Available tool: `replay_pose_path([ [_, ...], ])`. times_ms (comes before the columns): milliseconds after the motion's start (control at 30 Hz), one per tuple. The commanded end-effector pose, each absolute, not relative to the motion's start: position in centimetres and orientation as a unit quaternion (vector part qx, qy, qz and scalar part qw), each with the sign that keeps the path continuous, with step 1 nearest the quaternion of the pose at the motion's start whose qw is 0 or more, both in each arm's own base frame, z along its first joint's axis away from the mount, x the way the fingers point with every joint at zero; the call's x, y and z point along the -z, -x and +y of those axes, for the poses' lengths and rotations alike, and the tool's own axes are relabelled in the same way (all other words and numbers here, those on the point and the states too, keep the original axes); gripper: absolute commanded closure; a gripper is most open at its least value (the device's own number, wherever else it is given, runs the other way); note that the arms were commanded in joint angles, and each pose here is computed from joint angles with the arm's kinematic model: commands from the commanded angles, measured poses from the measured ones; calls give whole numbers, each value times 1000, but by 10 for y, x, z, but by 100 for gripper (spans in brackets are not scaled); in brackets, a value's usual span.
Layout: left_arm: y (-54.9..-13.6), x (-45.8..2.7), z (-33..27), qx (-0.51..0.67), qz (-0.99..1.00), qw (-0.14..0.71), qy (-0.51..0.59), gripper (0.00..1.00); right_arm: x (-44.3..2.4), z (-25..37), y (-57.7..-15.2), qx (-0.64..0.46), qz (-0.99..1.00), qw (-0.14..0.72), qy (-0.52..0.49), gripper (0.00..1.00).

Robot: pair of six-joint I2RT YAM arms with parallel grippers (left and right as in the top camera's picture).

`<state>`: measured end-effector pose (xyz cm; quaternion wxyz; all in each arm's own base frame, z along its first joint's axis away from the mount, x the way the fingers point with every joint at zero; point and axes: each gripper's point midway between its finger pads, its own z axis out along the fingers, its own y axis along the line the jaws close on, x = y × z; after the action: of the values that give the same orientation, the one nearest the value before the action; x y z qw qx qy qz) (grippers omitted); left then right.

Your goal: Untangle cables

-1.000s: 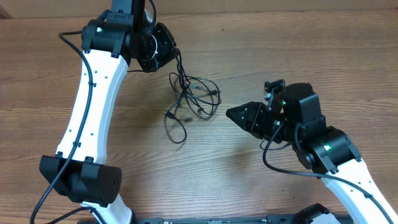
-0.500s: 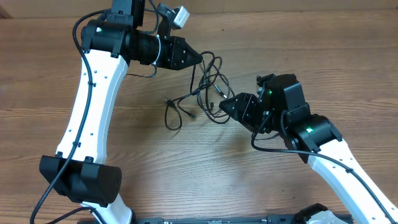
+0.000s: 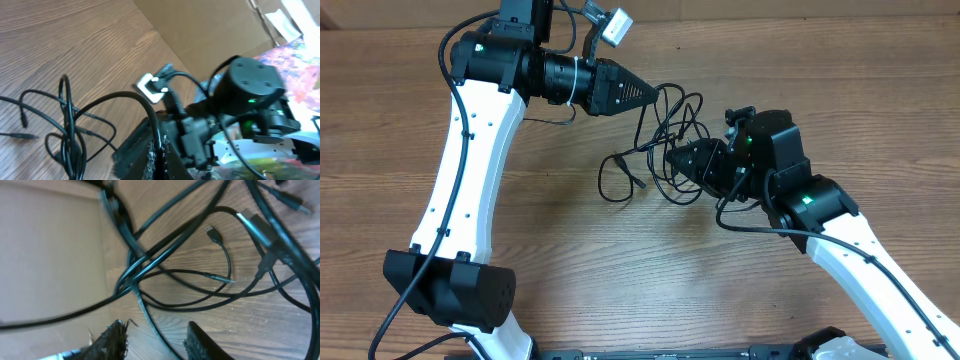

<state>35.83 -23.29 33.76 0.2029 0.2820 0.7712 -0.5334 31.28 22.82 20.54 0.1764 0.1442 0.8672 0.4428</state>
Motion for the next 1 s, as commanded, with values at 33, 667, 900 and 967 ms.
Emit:
replay_pose_path([
  [33, -341, -364, -242, 560, 732, 220, -319, 96, -197, 233, -319, -451, 858, 146, -197, 65],
  [667, -334, -362, -251, 560, 729, 212, -331, 96, -202, 223, -342, -456, 818, 156, -314, 91],
  [900, -325, -374, -253, 593, 705, 202, -332, 96, -202, 222, -343, -459, 808, 144, -340, 94],
  [967, -325, -374, -253, 593, 705, 202, -332, 96, -202, 223, -342, -464, 801, 133, -355, 92],
])
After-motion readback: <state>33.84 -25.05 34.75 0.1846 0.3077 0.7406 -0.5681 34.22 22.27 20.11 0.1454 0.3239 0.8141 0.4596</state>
